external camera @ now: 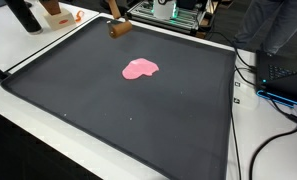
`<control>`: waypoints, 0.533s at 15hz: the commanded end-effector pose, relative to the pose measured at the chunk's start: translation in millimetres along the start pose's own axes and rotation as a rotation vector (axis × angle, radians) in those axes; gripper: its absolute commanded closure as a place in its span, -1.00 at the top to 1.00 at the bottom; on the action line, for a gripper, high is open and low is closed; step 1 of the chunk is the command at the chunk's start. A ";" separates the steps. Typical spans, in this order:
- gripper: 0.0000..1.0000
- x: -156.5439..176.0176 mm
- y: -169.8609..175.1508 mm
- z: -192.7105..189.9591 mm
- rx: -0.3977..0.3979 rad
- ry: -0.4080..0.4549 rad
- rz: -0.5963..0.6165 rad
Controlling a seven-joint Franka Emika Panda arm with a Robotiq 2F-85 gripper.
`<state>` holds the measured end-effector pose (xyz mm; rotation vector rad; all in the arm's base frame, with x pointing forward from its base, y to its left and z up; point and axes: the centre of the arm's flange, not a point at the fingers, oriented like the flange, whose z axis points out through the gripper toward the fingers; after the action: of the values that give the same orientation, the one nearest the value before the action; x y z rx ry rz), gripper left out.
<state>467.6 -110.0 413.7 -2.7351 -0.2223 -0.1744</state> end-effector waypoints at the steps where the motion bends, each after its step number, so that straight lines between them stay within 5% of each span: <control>1: -0.54 14.7 21.9 10.2 0.036 0.005 0.029; 8: -0.54 17.9 47.9 42.7 0.098 -0.002 0.043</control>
<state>488.7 -126.7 370.4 -2.6840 -0.1558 -0.1296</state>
